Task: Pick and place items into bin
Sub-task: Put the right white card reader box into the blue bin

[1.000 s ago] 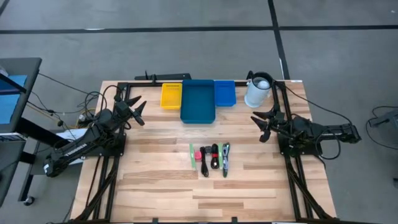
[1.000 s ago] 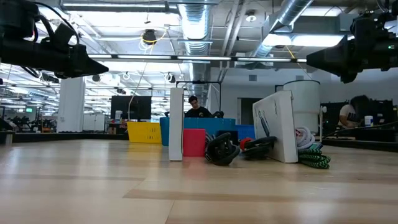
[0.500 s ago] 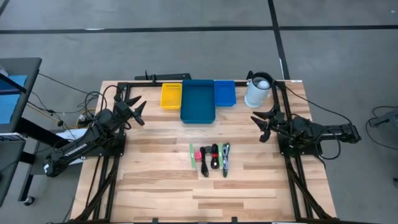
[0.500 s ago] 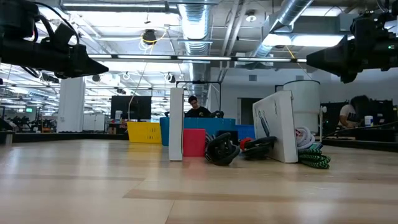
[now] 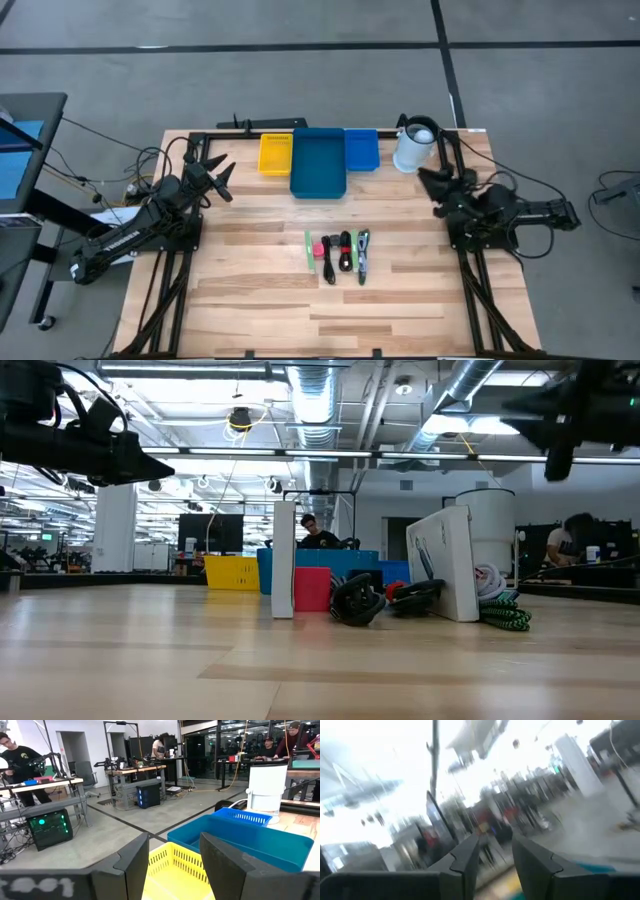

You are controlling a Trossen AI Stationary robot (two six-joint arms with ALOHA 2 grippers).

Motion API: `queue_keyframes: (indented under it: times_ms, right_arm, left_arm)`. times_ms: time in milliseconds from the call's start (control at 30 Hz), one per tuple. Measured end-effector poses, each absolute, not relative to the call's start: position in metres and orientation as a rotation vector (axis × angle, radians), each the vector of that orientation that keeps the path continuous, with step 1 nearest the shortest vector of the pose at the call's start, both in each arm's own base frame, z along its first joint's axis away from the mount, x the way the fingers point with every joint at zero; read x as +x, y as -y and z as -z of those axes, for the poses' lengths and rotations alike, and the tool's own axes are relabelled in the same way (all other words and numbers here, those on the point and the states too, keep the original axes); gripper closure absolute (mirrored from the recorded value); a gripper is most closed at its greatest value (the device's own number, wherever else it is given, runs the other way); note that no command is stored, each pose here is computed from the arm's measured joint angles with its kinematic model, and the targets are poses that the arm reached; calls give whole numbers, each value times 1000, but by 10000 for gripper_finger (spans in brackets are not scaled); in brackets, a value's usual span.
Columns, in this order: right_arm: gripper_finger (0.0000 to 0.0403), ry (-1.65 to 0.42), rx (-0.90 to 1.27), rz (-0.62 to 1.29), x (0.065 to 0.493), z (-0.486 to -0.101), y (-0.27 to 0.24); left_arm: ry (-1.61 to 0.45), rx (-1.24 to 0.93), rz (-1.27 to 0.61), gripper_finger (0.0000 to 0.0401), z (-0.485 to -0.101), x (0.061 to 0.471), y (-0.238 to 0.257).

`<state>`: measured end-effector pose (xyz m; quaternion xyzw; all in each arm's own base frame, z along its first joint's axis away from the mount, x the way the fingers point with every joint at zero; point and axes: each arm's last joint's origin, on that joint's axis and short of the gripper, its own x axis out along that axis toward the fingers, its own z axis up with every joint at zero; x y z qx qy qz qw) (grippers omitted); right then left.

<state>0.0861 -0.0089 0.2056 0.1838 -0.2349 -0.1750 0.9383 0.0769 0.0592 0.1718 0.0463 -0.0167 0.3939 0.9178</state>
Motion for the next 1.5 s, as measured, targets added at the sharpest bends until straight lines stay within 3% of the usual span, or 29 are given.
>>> queue_keyframes:
  times_ms: [233,433,667,967,1500]
  right_arm:
    - [290,783,451,295,70,-230,9]
    - [290,819,472,256,65,-243,9]
    - [290,638,365,261,76,-259,7]
    - [290,385,14,357,111,-273,5]
    - [290,69,114,344,176,-279,2]
  left_arm:
    - [34,96,-810,235,-172,77,-59]
    - [34,96,-810,235,-172,77,-59]
    - [34,96,-810,235,-172,77,-59]
    - [32,100,-810,235,-172,77,-59]
    - [34,96,-810,235,-172,77,-59]
